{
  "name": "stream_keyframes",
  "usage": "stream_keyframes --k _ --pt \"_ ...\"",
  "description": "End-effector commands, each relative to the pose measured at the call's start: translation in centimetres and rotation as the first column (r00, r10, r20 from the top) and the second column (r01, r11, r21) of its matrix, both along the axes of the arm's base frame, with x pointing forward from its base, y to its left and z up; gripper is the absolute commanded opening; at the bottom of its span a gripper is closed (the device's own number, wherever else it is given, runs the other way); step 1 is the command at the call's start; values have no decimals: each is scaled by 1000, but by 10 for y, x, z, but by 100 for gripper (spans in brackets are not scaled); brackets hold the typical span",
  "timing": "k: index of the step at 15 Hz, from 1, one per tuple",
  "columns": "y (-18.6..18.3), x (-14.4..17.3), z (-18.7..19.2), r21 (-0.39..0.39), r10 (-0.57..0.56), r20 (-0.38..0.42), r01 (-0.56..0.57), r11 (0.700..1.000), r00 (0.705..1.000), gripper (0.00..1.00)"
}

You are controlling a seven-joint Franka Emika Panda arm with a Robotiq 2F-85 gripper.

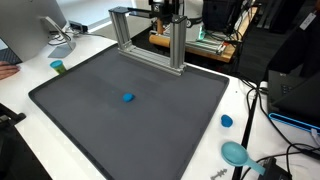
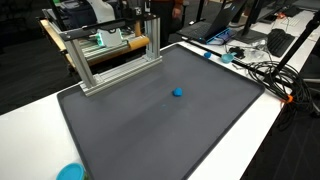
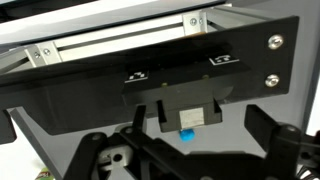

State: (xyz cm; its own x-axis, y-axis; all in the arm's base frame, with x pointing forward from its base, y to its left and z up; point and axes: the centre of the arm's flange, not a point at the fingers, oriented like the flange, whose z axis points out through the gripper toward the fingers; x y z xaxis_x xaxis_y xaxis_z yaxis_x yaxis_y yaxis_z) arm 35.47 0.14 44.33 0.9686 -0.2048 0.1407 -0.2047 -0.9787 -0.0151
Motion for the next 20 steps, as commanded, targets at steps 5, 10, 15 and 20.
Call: stream_keyframes --k 5,10,15,20 --pt "-3 -6 0 8 41 9 -41 999 999 100" --pt "-9 -14 2 12 87 -4 -87 996 996 93" --pt "-9 -19 0 14 115 -26 -115 993 993 68" --pt "-7 -22 0 25 150 -45 -149 989 988 72"
